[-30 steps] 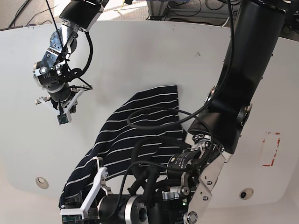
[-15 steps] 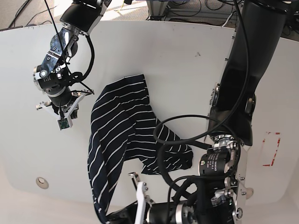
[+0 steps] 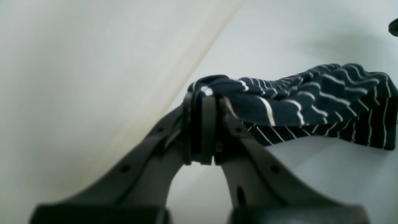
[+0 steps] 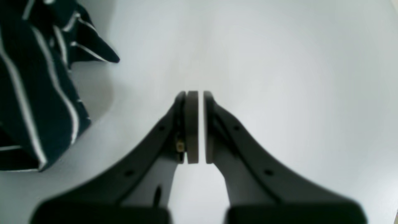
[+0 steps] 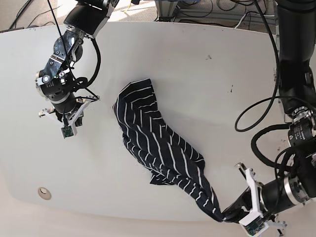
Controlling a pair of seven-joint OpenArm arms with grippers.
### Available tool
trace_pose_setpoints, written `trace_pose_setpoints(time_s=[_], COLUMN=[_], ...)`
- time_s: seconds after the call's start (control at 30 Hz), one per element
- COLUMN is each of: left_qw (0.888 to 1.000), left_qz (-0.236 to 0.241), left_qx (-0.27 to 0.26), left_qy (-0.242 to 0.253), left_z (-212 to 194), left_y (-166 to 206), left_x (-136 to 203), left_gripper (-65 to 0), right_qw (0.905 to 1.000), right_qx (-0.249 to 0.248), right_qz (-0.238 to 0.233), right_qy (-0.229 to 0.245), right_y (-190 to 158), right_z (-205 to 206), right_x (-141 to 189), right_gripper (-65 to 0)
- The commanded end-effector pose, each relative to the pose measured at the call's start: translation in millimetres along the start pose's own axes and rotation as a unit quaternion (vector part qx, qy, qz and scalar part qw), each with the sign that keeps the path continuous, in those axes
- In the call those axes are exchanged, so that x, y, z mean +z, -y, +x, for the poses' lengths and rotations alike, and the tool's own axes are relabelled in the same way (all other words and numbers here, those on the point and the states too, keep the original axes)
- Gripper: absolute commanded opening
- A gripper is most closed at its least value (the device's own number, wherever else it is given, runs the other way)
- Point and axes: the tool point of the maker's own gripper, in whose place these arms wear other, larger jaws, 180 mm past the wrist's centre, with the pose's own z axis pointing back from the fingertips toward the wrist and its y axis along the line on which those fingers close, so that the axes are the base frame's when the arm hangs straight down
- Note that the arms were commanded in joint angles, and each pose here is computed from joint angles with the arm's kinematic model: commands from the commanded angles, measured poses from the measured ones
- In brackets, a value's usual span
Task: Layout the t-shirt on the table in an organized manner, then fold the t-shirt properly
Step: 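Drag the bunched shirt across the table with the left gripper, then lower the right gripper and grasp the shirt edge near it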
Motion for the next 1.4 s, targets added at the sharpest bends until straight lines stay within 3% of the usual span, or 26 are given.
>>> trace_pose_setpoints(time_s=[0.0,0.27,0.47,0.6,0.9,1.1,1.37], left_qw=[1.0,0.992,0.982,0.974,0.953,0.935,0.92], left_qz=[0.03,0.044,0.052,0.064,0.095,0.131,0.155], left_qx=[0.005,0.061,0.121,0.154,0.201,0.196,0.199], left_qy=[-0.007,-0.097,-0.137,-0.154,-0.205,-0.266,-0.299], left_z=[-14,-101,-155,-181,-230,-257,-272], left_y=[-18,-15,0,7,17,10,7], left_x=[24,53,72,87,127,161,188], left_gripper=[-65.0,-65.0,-65.0,-65.0,-65.0,-65.0,-65.0], right_qw=[0.9995,0.9982,0.9937,0.9907,0.9845,0.9808,0.9741], right_qx=[0.004,0.039,0.065,0.058,0.038,0.028,0.011], right_qz=[-0.01,0.025,0.083,0.109,0.155,0.172,0.207], right_qy=[0.029,0.038,0.039,0.057,0.072,0.087,0.09], right_y=[7,-23,-69,-89,-117,-121,-135], right_z=[18,32,39,52,75,95,110], right_x=[4,-2,-14,-21,-46,-61,-84], right_gripper=[-62.9,-61.7,-45.3,-39.2,-39.2,-39.0,-39.0])
